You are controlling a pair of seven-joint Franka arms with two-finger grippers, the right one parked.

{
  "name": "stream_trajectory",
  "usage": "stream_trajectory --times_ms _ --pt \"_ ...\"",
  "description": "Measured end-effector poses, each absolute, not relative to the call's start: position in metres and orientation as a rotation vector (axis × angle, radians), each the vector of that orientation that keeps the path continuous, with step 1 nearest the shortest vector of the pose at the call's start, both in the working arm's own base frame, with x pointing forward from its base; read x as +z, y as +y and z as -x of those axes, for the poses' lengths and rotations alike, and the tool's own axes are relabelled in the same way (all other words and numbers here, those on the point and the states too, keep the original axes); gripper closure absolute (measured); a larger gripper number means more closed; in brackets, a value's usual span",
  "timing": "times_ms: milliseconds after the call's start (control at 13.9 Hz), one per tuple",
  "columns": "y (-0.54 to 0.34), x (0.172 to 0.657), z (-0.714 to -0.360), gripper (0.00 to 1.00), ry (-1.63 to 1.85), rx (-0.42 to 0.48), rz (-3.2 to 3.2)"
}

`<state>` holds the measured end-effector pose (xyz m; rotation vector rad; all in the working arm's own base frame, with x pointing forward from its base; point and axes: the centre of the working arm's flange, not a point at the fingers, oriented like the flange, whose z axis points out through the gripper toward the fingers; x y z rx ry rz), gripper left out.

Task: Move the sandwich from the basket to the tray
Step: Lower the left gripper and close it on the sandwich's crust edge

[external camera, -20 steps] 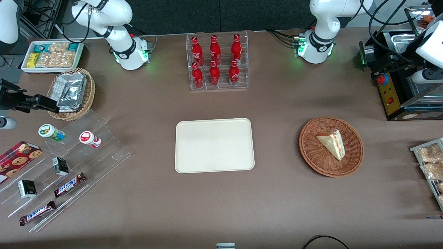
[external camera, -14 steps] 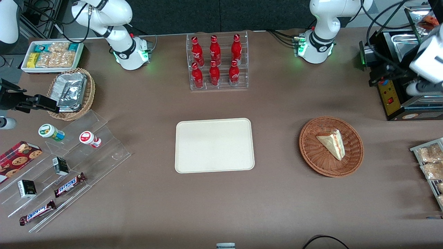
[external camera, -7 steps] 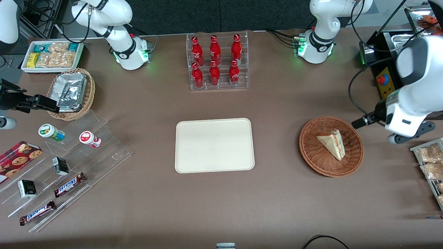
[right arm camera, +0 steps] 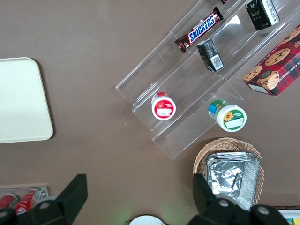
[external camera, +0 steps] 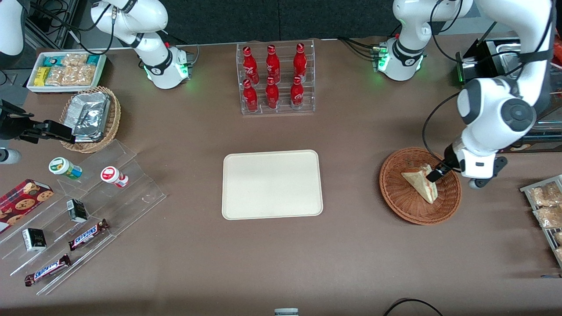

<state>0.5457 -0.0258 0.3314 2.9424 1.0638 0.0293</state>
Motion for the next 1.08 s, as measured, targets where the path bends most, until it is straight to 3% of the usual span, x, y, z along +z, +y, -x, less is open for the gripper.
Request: stream_trajectory --times_ms 865,937,1081 --pt "-0.038 0.254 -0.527 0.02 1.079 0.026 -2.956" --pt "-0.036 0.250 -0.527 0.05 1.081 0.027 -2.957" --pt "-0.032 0.248 -0.528 0.30 1.091 0.033 -2.953"
